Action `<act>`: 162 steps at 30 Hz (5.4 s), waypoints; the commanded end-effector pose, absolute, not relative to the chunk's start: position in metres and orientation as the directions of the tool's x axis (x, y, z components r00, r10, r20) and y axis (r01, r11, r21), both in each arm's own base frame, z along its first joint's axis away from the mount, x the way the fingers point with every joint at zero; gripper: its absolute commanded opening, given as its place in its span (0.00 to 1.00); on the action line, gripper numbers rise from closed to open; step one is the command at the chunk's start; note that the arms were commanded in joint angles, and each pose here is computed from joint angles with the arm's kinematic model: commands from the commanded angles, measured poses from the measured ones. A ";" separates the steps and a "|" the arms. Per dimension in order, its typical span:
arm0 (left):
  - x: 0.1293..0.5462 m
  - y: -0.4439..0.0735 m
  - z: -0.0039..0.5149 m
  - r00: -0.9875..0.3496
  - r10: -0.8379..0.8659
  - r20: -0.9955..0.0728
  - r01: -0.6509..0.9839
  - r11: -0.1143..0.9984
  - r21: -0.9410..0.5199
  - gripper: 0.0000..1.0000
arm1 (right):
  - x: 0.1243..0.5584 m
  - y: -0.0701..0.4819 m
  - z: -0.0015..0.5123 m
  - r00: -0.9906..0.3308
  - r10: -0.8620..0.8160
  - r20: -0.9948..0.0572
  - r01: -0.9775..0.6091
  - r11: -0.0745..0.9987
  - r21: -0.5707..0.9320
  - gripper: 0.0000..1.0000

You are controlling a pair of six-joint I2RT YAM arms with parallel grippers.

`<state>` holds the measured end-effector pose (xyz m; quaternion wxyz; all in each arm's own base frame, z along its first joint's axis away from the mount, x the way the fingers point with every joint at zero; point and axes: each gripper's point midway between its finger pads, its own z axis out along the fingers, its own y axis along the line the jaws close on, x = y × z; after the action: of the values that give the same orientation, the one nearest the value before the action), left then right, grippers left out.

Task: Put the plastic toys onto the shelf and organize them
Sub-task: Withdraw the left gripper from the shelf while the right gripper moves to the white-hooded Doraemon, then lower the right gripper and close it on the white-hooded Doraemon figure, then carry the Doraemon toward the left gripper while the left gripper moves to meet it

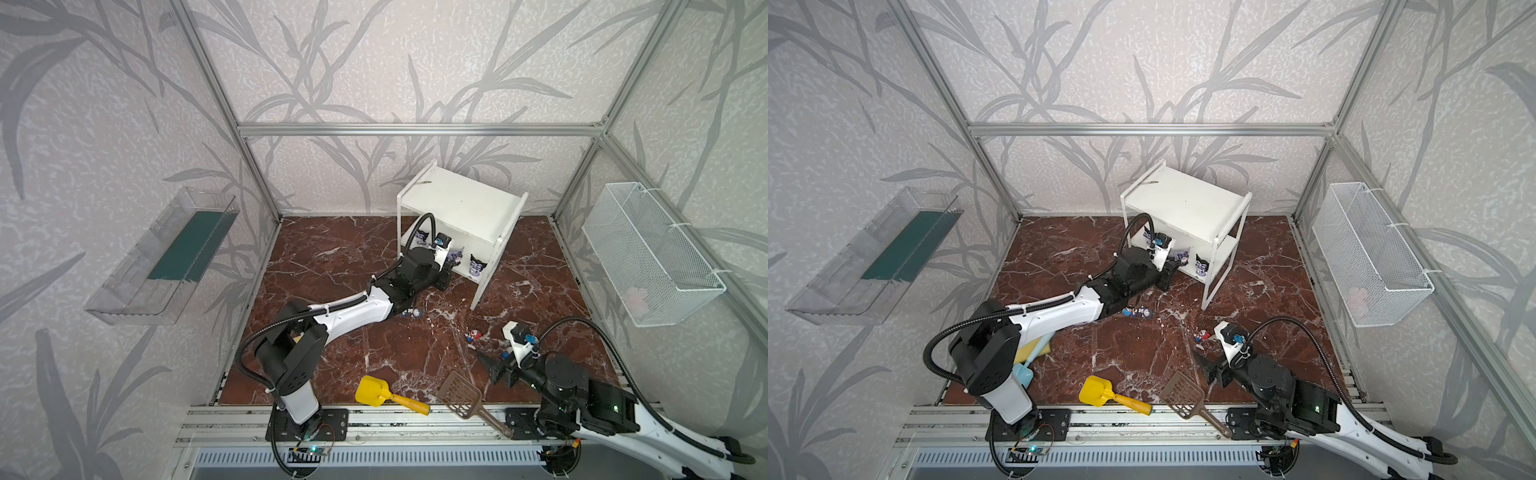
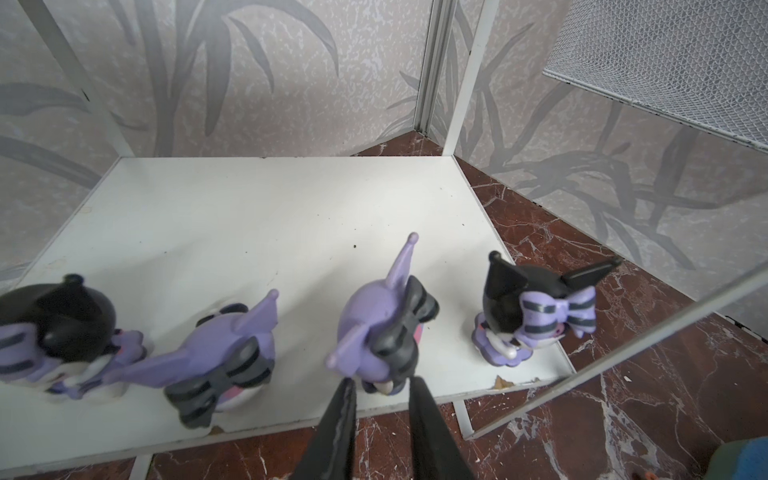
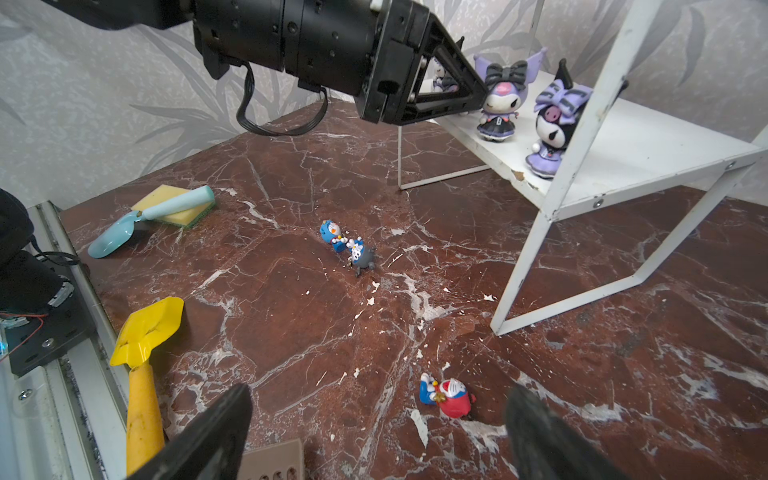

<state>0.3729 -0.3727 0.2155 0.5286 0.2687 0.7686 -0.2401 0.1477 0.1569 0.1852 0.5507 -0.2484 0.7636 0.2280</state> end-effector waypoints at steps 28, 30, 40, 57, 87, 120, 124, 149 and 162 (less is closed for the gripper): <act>0.261 -0.261 0.193 -0.415 0.222 -0.882 0.624 0.775 -0.099 0.99 | 0.163 0.115 0.134 -0.780 0.006 -0.625 -0.098 0.986 0.131 0.94; 0.255 -0.259 0.193 -0.424 0.217 -0.879 0.630 0.769 -0.113 0.99 | 0.162 0.105 0.129 -0.804 0.057 -0.592 -0.036 0.989 0.145 0.94; 0.234 -0.243 0.194 -0.413 0.186 -0.891 0.645 0.751 -0.143 0.99 | 0.167 0.093 0.083 -0.868 0.240 -0.435 0.114 0.948 0.297 0.91; 0.224 -0.225 0.191 -0.411 0.166 -0.896 0.623 0.769 -0.143 0.99 | 0.192 0.085 0.045 -0.892 0.294 -0.343 0.185 0.930 0.317 0.87; 0.225 -0.236 0.191 -0.421 0.149 -0.895 0.642 0.746 -0.178 0.99 | 0.178 0.101 0.026 -0.940 0.202 -0.275 0.107 0.939 0.327 0.39; 0.246 -0.146 0.194 -0.498 0.089 -0.863 0.239 0.970 -0.037 0.99 | 0.216 0.266 0.049 -0.772 -0.369 -0.518 -0.382 0.920 -0.086 0.24; 0.248 -0.142 0.192 -0.506 0.095 -0.857 0.218 0.976 -0.021 0.99 | 0.201 0.292 0.072 -0.708 -0.376 -0.597 -0.451 0.892 -0.027 0.47; 0.202 -0.249 0.112 -0.715 0.303 -0.631 0.588 0.749 -0.307 0.99 | 0.190 0.236 0.076 -0.822 -0.151 -0.550 -0.333 0.910 0.248 0.68; 0.189 -0.324 0.077 -0.791 0.310 -0.527 0.592 0.603 -0.535 0.84 | 0.173 0.191 0.087 -0.788 -0.077 -0.611 -0.300 0.915 0.271 0.67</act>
<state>0.1836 -0.2956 0.0602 0.1911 0.2677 0.8948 -0.3019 0.1744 0.2052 0.0853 0.2996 -0.1118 0.9279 0.1916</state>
